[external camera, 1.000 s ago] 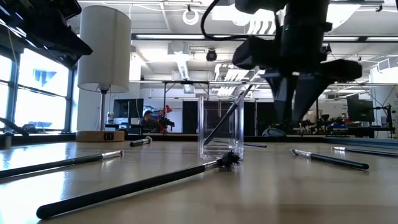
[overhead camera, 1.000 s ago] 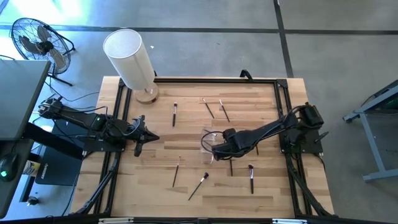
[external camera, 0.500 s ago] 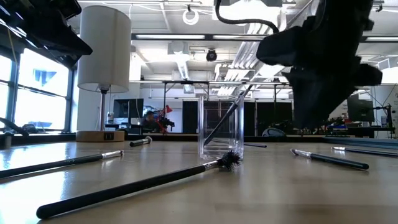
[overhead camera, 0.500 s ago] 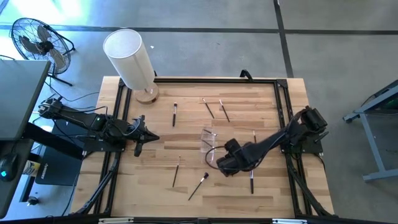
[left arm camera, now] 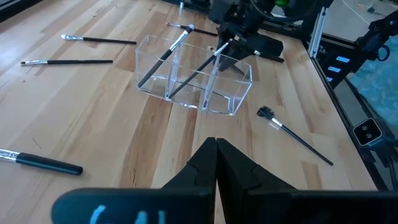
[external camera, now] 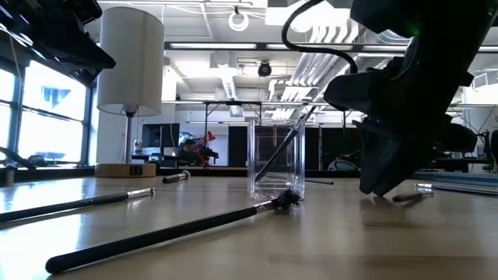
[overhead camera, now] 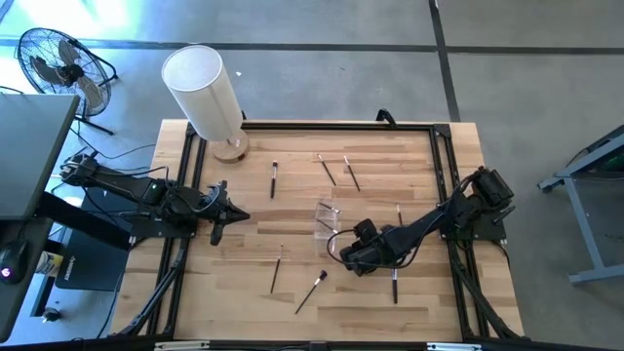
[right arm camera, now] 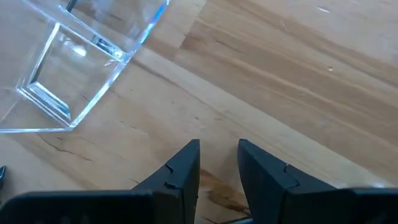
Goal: Pick & Place Makeup Brushes
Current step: Put the eyeshadow brush into the transparent organizer
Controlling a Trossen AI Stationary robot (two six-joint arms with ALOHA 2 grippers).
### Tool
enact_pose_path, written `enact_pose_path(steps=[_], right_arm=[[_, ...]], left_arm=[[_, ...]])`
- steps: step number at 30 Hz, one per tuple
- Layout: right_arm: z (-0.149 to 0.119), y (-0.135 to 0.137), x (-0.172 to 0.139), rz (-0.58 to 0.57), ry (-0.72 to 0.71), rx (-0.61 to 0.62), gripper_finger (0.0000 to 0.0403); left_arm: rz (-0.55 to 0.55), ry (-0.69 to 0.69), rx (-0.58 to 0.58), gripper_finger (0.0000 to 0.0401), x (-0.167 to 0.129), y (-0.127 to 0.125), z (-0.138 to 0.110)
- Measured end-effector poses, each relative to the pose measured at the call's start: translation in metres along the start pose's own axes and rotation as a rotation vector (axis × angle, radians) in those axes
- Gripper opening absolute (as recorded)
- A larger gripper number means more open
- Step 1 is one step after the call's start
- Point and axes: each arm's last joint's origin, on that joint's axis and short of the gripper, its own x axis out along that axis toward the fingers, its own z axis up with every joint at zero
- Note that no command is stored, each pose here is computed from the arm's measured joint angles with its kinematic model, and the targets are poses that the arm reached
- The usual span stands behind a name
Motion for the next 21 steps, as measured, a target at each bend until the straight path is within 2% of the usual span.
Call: enact_pose_path(steps=[5, 11, 14, 17, 21], right_arm=[[0.005, 0.009, -0.007, 0.001, 0.014, -0.015, 0.0103], [0.013, 0.004, -0.021, -0.150, 0.126, 0.053, 0.0103], [0.018, -0.002, -0.037, -0.190, 0.112, 0.130, 0.0103], [0.020, -0.012, -0.054, -0.206, 0.116, 0.257, 0.0100], [0.019, -0.030, -0.064, -0.250, 0.196, 0.424, 0.0089]], left_arm=[[0.000, 0.000, 0.000, 0.0000, 0.000, 0.000, 0.000], [-0.001, 0.000, 0.000, 0.0000, 0.000, 0.000, 0.000], [-0.001, -0.001, -0.001, 0.0000, 0.000, 0.000, 0.000], [-0.001, 0.000, -0.009, 0.0000, 0.000, 0.000, 0.000], [-0.001, -0.001, -0.012, 0.0000, 0.000, 0.000, 0.000]])
